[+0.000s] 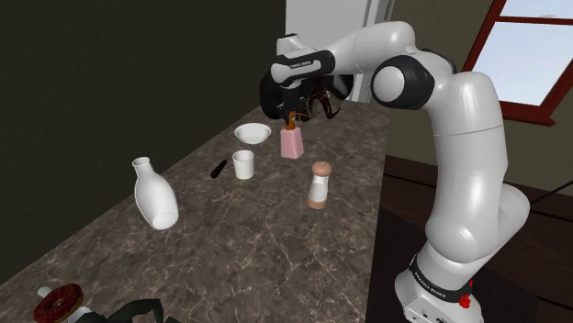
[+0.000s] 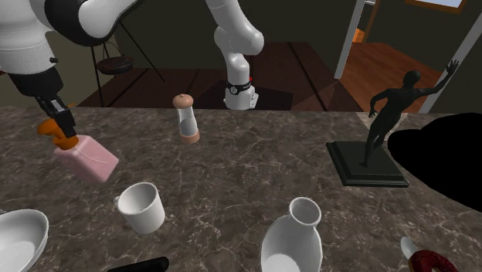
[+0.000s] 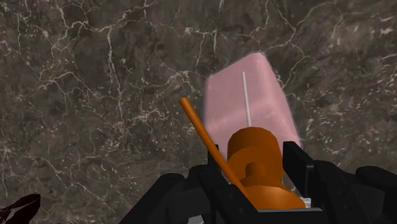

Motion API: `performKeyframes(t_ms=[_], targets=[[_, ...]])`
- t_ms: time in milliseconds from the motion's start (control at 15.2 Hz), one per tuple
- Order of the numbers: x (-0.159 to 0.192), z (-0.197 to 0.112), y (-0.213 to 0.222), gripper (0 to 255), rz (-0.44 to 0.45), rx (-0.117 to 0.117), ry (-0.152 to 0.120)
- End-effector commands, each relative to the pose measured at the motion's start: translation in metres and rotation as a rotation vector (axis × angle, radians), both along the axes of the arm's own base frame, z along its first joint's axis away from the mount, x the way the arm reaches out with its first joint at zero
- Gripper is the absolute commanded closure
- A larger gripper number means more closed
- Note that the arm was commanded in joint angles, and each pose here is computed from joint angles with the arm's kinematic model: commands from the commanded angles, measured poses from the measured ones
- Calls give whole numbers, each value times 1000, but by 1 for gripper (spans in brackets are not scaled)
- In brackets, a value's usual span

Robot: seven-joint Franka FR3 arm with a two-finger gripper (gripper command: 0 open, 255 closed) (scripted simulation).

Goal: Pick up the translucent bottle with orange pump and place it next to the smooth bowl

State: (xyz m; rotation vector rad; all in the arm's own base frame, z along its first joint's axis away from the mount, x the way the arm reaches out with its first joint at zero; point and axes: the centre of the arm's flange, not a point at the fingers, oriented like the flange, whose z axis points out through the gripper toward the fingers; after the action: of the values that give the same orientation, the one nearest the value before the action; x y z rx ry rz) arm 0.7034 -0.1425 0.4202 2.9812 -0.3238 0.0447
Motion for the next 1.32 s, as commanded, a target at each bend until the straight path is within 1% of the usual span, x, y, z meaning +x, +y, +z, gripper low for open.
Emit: performKeyframes(t_ms=[0,462,528,858,1122,1254], targets=[[-1,-6,-1,255,0,0,-1],[-1,-6,-1,255,0,0,-1],[-1,-6,-1,0,0,0,-1],[-1,-6,-1,0,0,0,-1],[-1,44,7,0,0,0,-1],[-1,44,7,0,0,0,-1]])
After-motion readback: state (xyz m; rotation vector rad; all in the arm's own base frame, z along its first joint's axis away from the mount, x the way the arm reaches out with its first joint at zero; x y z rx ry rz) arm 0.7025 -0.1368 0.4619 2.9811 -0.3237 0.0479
